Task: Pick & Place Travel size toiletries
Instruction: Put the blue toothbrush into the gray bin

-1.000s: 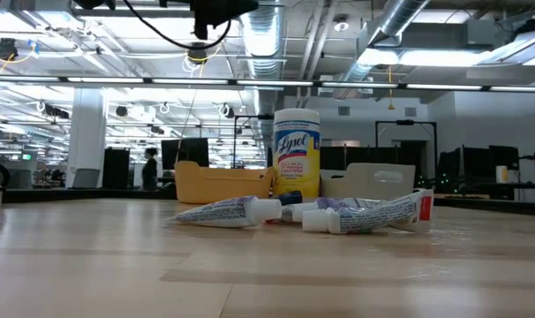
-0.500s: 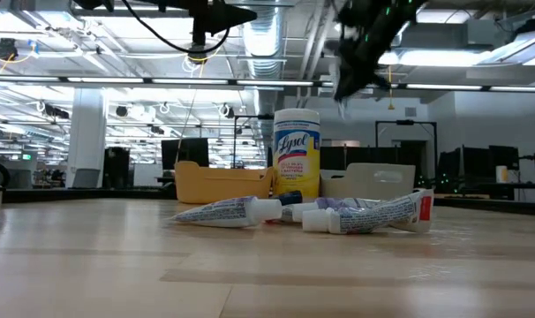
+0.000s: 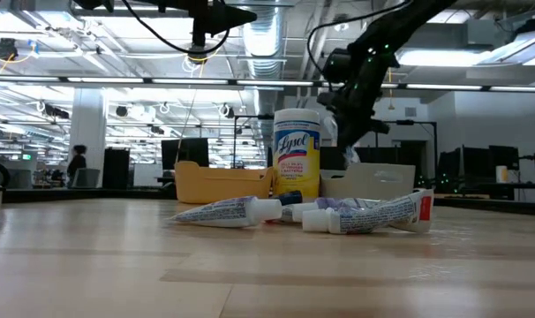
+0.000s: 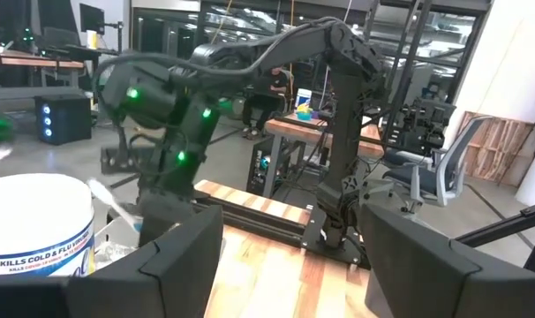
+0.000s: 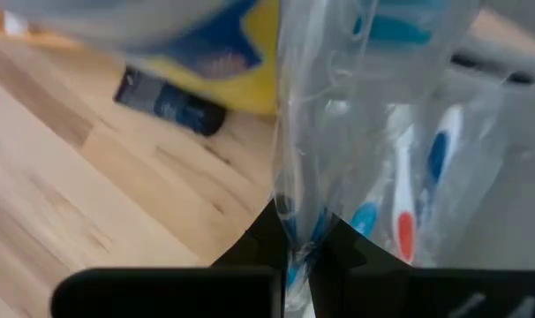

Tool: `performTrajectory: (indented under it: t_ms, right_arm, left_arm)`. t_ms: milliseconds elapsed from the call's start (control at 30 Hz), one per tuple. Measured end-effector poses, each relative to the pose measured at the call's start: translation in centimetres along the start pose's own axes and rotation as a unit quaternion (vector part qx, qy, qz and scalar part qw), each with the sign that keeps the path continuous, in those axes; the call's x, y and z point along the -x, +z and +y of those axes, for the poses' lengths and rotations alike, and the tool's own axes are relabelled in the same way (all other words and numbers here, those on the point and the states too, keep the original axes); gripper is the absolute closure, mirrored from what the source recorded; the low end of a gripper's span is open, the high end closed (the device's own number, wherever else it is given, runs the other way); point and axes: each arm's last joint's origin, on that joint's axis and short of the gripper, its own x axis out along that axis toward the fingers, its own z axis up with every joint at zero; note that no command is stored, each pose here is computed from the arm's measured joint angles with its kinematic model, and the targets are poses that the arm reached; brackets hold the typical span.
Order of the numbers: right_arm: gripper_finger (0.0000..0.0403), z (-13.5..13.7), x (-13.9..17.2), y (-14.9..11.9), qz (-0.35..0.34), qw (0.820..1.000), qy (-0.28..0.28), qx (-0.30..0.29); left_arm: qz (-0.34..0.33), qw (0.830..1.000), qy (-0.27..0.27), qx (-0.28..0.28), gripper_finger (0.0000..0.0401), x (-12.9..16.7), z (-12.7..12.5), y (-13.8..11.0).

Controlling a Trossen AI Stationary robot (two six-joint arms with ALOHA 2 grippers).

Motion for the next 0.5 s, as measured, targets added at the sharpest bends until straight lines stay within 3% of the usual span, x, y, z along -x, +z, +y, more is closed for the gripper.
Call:
performTrajectory:
  t_ms: [500]
  right_arm:
    - [0.0365,-0.54,-0.87,-0.52,0.045,0.999,-0.015,-0.009]
  left_arm:
    - [0.0,1.0,0.001,0.0,0.0137,0.0,0.01,0.0]
